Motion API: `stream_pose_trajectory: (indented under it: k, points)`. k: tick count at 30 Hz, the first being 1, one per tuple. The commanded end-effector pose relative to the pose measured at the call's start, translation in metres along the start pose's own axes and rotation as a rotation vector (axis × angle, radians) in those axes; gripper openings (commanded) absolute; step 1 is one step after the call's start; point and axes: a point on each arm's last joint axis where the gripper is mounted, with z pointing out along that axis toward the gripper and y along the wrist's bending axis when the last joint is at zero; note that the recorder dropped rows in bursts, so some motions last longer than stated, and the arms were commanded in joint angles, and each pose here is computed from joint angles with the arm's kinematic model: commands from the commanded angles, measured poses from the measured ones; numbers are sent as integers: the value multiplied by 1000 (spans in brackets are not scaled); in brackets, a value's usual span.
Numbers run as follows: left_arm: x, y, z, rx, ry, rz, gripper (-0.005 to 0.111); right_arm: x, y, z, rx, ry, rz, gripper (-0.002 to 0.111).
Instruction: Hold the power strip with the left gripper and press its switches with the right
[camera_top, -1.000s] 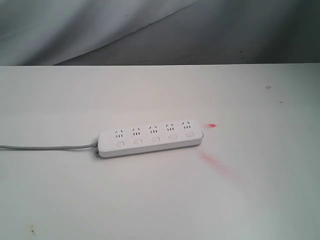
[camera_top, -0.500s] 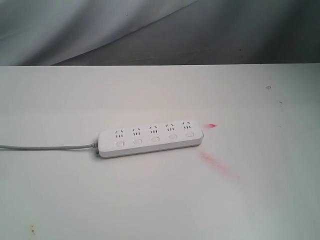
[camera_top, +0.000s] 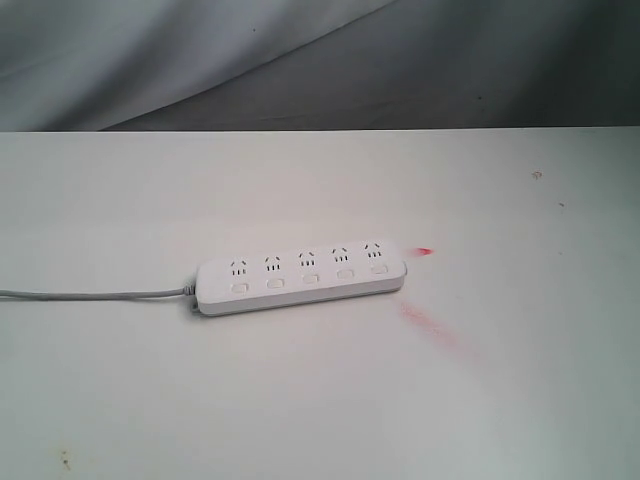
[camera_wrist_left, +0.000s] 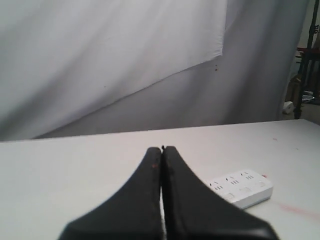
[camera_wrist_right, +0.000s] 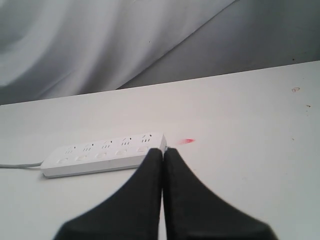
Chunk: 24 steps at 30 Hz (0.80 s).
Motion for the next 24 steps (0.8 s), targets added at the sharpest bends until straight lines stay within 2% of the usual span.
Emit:
stream_pose_trajectory:
  k: [1,10,24]
  points:
    - [0,0,-6,-13,-39,63,0,1,0,0,-10,-4,2,0]
    - [10,9,-7,-154,72,9,0,1,0,0,-10,-4,2,0]
    - [10,10,-7,-164,69,2,0,1,0,0,-10,-4,2,0]
